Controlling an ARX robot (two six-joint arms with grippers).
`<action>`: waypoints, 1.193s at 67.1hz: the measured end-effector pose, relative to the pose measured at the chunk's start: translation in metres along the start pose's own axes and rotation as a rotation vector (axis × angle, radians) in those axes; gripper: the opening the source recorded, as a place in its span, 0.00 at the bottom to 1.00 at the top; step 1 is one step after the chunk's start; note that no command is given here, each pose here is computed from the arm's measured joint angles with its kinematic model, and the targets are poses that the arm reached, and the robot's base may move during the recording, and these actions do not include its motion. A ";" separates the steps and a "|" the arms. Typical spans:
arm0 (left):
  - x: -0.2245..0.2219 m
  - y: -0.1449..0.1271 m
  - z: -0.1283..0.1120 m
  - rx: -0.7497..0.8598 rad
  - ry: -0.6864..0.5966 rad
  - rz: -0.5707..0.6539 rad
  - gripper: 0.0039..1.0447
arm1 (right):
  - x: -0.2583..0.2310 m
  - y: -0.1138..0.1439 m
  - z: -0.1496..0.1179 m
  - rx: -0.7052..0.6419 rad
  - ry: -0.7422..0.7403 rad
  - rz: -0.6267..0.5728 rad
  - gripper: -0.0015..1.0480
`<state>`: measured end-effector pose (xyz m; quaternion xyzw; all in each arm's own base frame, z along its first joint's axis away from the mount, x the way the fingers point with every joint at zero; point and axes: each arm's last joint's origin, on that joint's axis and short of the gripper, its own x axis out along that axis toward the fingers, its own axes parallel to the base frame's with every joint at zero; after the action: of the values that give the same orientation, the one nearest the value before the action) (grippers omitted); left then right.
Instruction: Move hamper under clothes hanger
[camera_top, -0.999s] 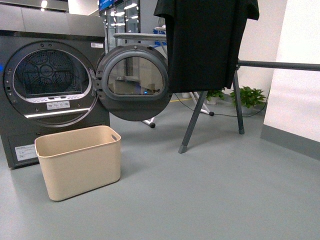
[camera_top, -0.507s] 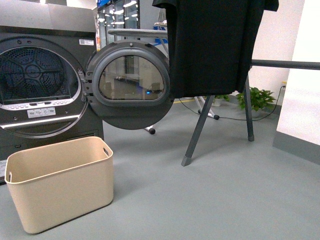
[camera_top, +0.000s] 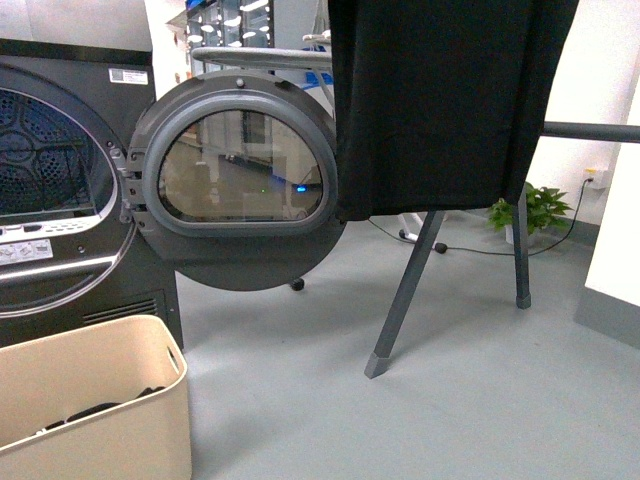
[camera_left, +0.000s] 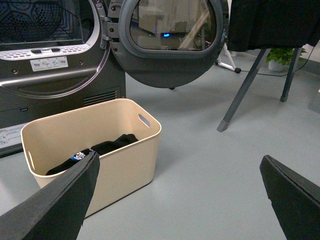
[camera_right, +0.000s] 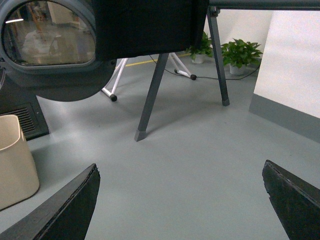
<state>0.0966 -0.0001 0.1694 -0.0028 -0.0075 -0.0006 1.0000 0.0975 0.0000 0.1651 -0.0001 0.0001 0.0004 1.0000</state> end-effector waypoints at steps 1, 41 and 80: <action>0.000 0.000 0.000 0.000 0.001 0.000 0.94 | 0.000 0.000 0.000 0.000 0.001 0.002 0.92; 0.000 0.000 0.000 0.000 -0.001 -0.001 0.94 | 0.000 0.000 0.000 0.000 0.000 0.000 0.92; 0.000 0.000 0.000 0.000 0.003 -0.004 0.94 | 0.000 0.000 0.000 0.000 0.001 -0.005 0.92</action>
<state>0.0968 -0.0002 0.1692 -0.0026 -0.0062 -0.0025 1.0000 0.0976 -0.0002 0.1649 0.0001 0.0005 -0.0021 1.0000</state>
